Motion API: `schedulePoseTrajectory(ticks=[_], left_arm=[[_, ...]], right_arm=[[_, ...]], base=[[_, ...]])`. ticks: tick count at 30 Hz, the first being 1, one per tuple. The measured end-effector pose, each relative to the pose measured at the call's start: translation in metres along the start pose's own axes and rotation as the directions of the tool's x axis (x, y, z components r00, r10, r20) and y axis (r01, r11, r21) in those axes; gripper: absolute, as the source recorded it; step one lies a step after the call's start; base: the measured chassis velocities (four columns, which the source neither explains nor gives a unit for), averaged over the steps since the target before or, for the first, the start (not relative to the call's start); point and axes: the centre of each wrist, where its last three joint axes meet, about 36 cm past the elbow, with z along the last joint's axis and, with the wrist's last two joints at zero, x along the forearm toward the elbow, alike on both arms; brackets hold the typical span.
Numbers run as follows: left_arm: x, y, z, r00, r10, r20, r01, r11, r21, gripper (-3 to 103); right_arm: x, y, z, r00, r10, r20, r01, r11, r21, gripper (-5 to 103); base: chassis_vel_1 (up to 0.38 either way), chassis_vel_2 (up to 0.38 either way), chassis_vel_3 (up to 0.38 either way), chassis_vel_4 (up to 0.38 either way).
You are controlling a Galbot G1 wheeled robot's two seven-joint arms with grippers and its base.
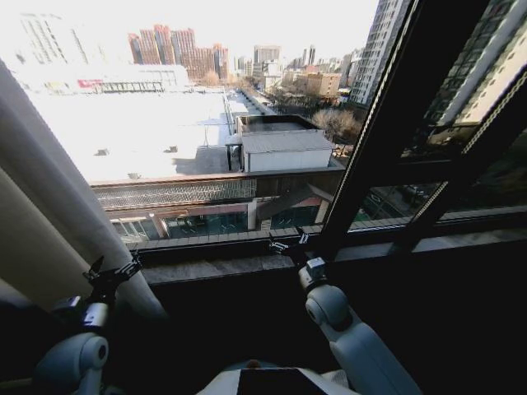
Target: Open the curtains by pulling them apart, changing their state from closed to fully open.
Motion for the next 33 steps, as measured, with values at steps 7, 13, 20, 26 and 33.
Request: schedulePoseTrajectory(ticks=[7, 13, 20, 26, 33], left_arm=[[-0.008, -0.018, -0.005, 0.993, -0.114, 0.018, 0.114, 0.993, 0.013, 100], [-0.016, -0.018, -0.005, 0.996, -0.085, 0.029, 0.088, 0.990, -0.113, 100], [-0.017, -0.016, -0.003, 0.997, 0.061, 0.040, -0.055, 0.988, -0.141, 100], [-0.017, -0.014, -0.001, 0.996, 0.074, 0.043, -0.068, 0.988, -0.138, 100], [-0.018, -0.011, 0.003, 0.997, 0.064, 0.045, -0.057, 0.989, -0.135, 100]], right_arm=[[0.001, 0.006, 0.000, 1.000, 0.023, -0.001, -0.023, 0.999, -0.022, 100], [0.004, 0.009, -0.004, 0.999, 0.051, 0.008, -0.052, 0.999, 0.005, 100], [0.007, 0.006, -0.010, 0.998, 0.058, 0.011, -0.058, 0.998, 0.020, 100], [0.009, 0.004, -0.014, 0.999, 0.051, 0.008, -0.051, 0.998, 0.027, 100], [0.009, 0.003, -0.013, 0.999, 0.044, -0.002, -0.044, 0.999, 0.026, 100]], base=[[0.000, 0.000, 0.000, 0.000], [0.000, 0.000, 0.000, 0.000], [0.000, 0.000, 0.000, 0.000], [0.000, 0.000, 0.000, 0.000], [-0.083, -0.086, 0.073, 0.093]])
